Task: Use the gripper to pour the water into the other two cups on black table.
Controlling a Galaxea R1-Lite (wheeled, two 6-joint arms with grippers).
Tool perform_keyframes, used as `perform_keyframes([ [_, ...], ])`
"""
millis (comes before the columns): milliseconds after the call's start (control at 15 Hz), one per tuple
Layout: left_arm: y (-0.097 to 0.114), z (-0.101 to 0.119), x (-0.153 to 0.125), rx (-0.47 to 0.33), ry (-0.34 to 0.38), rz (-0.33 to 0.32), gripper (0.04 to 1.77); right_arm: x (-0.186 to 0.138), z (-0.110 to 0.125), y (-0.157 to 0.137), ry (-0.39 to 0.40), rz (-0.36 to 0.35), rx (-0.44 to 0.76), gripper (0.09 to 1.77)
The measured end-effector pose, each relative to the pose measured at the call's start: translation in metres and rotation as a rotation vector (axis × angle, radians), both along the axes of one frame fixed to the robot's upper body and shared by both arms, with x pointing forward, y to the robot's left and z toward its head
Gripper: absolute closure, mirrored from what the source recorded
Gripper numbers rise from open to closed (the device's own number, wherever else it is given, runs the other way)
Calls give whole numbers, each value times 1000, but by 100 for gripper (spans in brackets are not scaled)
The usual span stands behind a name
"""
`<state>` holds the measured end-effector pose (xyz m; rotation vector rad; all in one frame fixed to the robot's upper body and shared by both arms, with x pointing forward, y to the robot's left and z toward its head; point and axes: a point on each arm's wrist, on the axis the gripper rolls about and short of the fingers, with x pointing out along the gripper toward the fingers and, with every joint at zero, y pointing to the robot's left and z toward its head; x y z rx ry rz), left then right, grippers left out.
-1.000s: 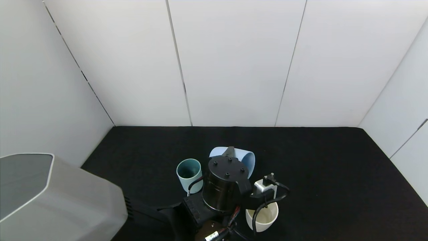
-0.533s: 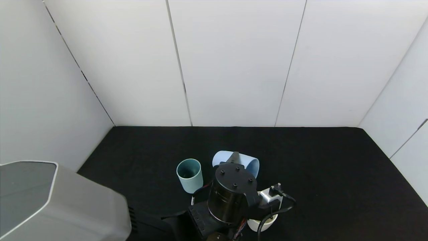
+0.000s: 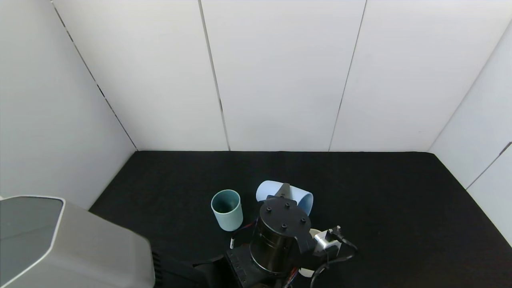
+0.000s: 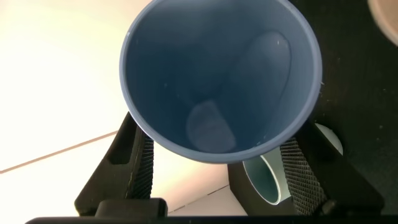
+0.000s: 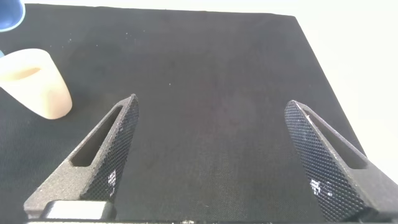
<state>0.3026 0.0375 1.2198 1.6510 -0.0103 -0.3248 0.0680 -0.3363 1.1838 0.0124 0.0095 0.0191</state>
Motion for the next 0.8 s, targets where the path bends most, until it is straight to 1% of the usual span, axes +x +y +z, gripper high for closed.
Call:
perform_keyframes([
  [267,-1,-2,-5,45,-12,24,62,0,0,0,0,0,0,15],
  [667,-3,-1,-10,113,-32,20,62,0,0,0,0,0,0,15],
  [800,-4,1,-10,134,-52,11,62,0,0,0,0,0,0,15],
])
